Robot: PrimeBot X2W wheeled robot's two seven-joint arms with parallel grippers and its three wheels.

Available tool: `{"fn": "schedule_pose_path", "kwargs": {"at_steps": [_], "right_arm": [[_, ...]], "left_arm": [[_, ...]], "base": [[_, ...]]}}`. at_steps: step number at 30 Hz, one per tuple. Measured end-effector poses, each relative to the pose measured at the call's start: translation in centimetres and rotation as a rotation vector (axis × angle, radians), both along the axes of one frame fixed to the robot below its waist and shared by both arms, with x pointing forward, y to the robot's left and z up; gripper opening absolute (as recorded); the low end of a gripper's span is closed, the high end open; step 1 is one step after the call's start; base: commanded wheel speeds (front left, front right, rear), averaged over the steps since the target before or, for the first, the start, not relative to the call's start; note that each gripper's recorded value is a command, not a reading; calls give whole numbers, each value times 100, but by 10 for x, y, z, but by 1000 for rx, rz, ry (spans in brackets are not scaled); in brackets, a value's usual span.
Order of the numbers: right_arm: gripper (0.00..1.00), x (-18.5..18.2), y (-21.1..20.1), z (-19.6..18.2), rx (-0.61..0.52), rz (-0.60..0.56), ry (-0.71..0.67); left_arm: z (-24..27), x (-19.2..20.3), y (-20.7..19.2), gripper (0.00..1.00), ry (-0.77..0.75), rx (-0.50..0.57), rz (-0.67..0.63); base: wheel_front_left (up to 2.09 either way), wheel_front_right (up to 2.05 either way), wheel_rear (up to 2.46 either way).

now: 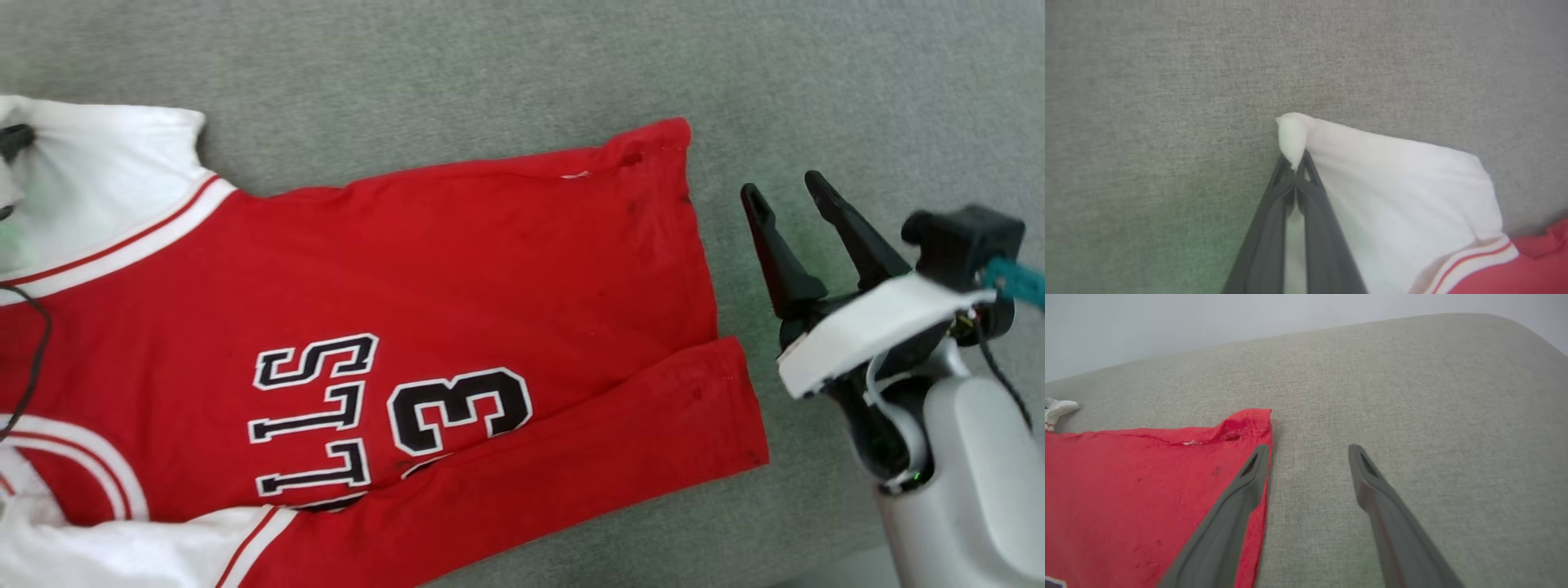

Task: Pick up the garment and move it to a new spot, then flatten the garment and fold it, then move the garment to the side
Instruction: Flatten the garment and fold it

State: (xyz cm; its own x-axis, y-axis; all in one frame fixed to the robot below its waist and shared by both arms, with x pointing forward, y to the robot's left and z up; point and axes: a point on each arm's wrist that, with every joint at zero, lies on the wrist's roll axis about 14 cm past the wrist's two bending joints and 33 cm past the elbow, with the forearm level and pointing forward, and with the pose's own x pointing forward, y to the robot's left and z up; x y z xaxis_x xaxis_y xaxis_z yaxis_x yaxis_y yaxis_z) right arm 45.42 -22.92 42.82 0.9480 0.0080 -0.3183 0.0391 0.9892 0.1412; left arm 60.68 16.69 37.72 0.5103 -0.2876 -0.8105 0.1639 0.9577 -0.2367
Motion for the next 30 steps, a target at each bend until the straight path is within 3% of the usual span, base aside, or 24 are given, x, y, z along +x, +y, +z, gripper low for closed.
{"fn": "schedule_pose_path", "kwargs": {"at_steps": [9, 21, 22, 23, 24, 30], "right_arm": [[100, 29, 13, -28, 29, 146, 306], [98, 59, 46, -67, 16, 291, 605], [42, 58, 46, -69, 16, 294, 632], [12, 58, 47, -70, 12, 298, 655], [0, 59, 47, -70, 5, 302, 666], [0, 64, 44, -58, -37, 301, 611]], "left_arm": [[61, 11, -5, 0, -213, -48, -14], [73, 3, 1, 0, -262, -64, -27], [72, 2, 2, 0, -262, -66, -26], [72, 1, 2, 0, -263, -68, -25], [71, 0, 3, 0, -262, -71, -22], [78, -6, 11, 0, -297, -89, 17]], "base": [[0, 0, 0], [0, 0, 0], [0, 0, 0], [0, 0, 0], [0, 0, 0], [0, 0, 0]]}}
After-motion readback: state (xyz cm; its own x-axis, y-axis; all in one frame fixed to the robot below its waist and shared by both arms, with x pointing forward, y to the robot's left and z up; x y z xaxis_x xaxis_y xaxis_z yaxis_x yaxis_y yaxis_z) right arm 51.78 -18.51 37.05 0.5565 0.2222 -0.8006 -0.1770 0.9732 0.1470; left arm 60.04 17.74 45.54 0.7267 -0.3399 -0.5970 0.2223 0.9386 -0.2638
